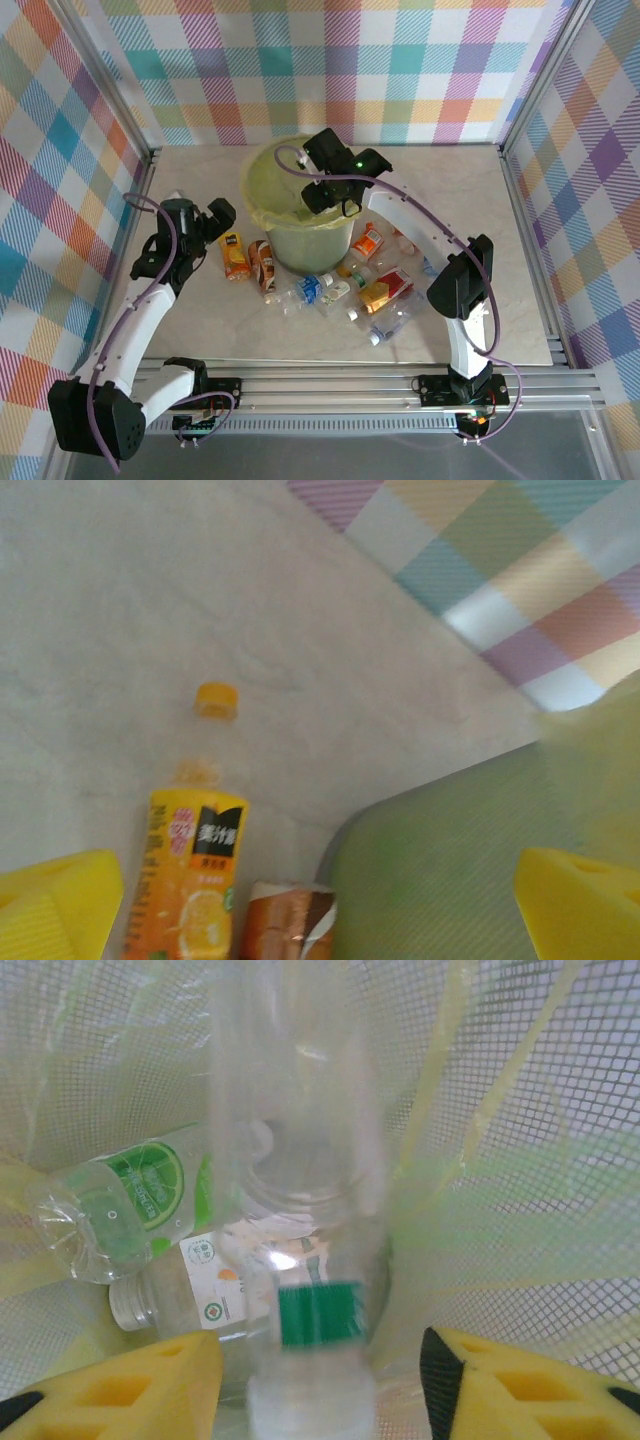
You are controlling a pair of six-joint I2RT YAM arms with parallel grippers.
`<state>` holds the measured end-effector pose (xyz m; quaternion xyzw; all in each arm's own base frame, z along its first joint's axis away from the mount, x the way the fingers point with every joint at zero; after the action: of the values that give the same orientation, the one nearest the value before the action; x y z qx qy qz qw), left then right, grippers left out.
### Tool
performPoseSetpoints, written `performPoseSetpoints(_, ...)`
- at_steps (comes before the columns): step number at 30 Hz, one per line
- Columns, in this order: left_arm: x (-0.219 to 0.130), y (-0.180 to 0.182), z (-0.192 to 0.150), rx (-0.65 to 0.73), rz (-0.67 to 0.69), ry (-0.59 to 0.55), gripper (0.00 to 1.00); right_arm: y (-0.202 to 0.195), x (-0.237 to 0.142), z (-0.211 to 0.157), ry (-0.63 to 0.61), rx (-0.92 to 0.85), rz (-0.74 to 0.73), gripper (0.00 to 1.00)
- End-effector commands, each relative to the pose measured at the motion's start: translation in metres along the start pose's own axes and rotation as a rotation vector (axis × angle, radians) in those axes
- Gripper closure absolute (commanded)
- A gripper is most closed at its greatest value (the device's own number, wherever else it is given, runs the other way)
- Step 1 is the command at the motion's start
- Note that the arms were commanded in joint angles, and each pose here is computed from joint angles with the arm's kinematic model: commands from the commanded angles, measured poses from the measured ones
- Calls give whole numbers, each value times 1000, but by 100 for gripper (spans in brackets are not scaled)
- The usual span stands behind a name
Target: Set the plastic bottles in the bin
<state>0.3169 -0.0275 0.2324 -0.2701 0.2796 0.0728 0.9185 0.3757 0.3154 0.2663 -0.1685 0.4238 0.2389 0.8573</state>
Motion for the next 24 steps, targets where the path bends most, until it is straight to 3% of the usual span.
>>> performPoseSetpoints(1, 12, 10, -13, 29, 20, 46, 0, -3, -16, 8, -31, 6, -6, 40)
performPoseSetpoints(13, 53, 26, -47, 37, 51, 145, 0, -9, -41, 18, -94, 35, -12, 28)
performPoseSetpoints(24, 97, 36, -75, 34, 69, 230, 0, -20, -68, 21, -170, 69, -53, 11)
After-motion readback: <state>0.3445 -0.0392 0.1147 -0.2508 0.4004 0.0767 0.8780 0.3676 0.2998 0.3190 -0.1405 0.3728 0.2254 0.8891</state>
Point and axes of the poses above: each hand's point on the last joint's axis, 136 mm out from that joint toward the fingers, its own x axis out along the fingers, its own y axis along the line the jaws close on, z = x × y, the point moved 3 cm from there along -x, back along the fingers, and after that the axes turned 5 degrees about x, right-handed, at the moved point
